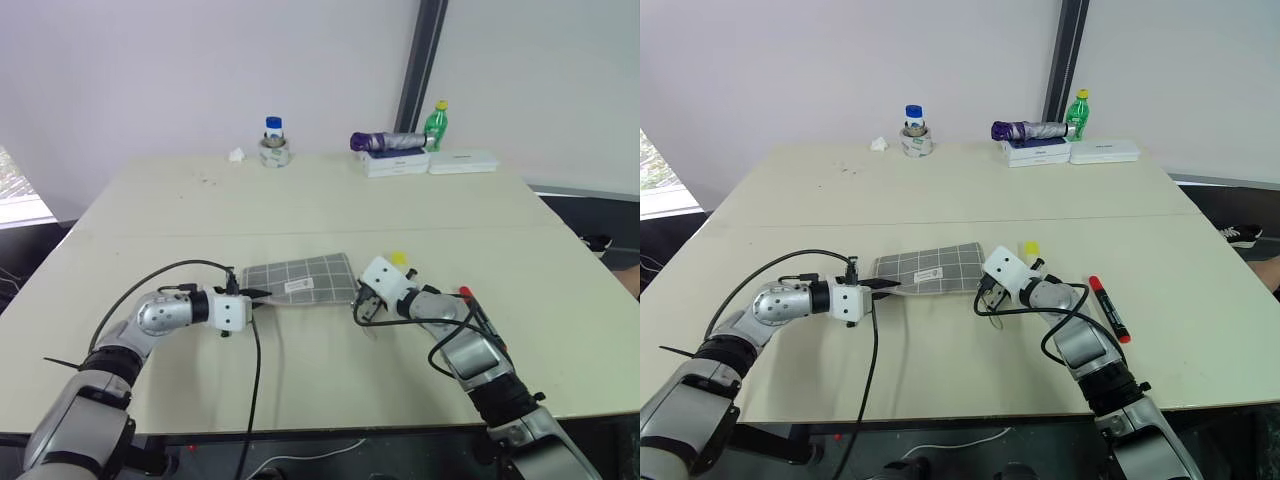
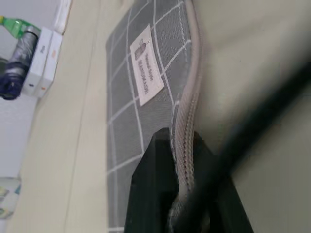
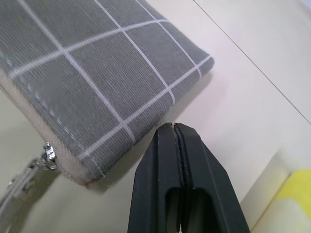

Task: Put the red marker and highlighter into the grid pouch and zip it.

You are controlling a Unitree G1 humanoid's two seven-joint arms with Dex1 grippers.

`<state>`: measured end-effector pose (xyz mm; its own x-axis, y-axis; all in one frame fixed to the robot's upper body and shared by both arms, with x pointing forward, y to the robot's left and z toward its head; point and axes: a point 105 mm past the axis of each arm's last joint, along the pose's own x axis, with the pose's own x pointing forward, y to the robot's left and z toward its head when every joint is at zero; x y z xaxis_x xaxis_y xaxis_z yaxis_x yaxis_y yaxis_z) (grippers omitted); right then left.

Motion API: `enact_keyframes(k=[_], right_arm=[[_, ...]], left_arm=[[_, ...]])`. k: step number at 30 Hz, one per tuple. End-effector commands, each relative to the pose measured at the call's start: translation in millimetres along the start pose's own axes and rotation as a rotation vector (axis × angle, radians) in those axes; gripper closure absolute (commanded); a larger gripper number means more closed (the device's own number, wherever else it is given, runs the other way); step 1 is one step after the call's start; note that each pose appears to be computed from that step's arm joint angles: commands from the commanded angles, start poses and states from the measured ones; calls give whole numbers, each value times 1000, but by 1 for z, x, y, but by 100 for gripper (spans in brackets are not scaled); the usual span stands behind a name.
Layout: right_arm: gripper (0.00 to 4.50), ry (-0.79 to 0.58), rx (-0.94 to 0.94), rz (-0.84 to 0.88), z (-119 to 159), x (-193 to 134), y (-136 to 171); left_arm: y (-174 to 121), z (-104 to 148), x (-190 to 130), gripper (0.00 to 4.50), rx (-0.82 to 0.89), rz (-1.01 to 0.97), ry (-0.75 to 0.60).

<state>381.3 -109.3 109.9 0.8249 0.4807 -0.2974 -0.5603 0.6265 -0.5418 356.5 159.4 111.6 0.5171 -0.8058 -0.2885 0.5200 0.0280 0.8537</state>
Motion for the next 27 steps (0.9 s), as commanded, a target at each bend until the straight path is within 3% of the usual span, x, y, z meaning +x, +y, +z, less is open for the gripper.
enact_keyframes(k=[1,8,13,16,21,27], right_arm=[[450,-62,-17,-49,17,-5,-13],[450,-183,-23,-100,45,-28,-40],[450,-223,4,-62,54,-53,-51],[363,-236,52,-20,58,-66,-52],[112,-248,149,141,64,-79,-23],[112,-218,305,151,61,-69,-6]], left_arm=[[13,5,-10,441,-22,73,-21],[30,22,-24,441,-353,207,-65],[23,32,-38,441,-578,247,-28],[16,36,-41,450,-671,274,6],[5,48,-36,450,-811,308,30],[-3,60,-29,450,-906,333,49]])
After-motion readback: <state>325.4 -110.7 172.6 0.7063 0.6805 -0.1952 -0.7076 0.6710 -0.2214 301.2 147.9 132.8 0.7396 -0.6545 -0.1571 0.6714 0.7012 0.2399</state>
